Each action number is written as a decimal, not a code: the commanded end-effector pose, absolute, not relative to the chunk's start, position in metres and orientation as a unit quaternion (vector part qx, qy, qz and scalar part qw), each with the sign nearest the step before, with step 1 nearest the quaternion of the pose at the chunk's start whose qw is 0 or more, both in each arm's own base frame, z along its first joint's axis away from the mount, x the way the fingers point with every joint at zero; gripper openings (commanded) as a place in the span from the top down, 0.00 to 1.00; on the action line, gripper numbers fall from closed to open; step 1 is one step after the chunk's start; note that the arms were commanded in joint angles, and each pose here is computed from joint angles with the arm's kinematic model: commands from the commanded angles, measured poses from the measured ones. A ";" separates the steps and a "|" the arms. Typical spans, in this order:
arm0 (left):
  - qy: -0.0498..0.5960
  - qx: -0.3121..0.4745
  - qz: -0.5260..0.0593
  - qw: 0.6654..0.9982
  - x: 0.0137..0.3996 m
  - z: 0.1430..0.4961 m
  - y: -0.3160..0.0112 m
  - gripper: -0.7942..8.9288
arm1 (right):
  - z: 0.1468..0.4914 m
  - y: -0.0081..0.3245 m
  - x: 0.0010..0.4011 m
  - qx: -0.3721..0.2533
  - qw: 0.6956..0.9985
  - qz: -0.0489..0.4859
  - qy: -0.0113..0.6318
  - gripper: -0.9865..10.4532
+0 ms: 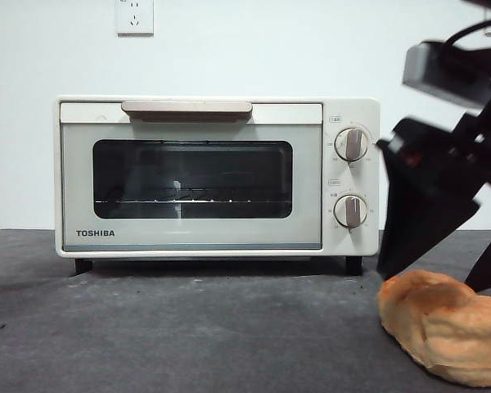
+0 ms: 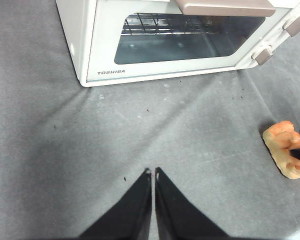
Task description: The left arm flap open the oven, the right arm pick bread and place it into oven, the left arm flap close the oven
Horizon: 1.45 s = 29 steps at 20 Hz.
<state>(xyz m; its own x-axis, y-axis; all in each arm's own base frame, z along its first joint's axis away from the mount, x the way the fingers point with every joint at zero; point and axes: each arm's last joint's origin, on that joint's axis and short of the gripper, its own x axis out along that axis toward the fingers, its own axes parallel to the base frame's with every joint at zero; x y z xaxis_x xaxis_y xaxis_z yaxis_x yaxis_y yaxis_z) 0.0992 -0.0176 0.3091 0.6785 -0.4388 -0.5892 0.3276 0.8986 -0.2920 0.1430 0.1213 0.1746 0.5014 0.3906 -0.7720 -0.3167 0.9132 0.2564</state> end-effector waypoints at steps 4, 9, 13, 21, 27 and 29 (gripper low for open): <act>0.329 -0.074 -0.216 0.916 0.100 0.315 -0.018 0.90 | 0.158 0.132 0.153 0.033 0.860 0.193 0.471 0.52; 0.329 -0.075 -0.216 0.916 0.100 0.315 -0.018 0.90 | 0.151 0.133 0.155 0.023 0.858 0.180 0.481 0.62; 0.327 -0.074 -0.216 0.917 0.100 0.315 -0.018 0.90 | 0.152 0.133 0.155 0.024 0.858 0.182 0.480 0.71; 0.300 -0.091 -0.232 0.921 0.111 0.321 -0.024 0.90 | 0.190 0.129 0.150 0.050 0.880 0.207 0.425 0.71; 0.259 -0.112 -0.286 0.916 0.145 0.328 -0.047 0.90 | 0.241 0.123 0.143 0.051 0.895 0.232 0.376 0.71; 0.250 -0.117 -0.301 0.913 0.162 0.329 -0.059 0.90 | 0.255 0.120 0.140 0.054 0.899 0.238 0.363 0.71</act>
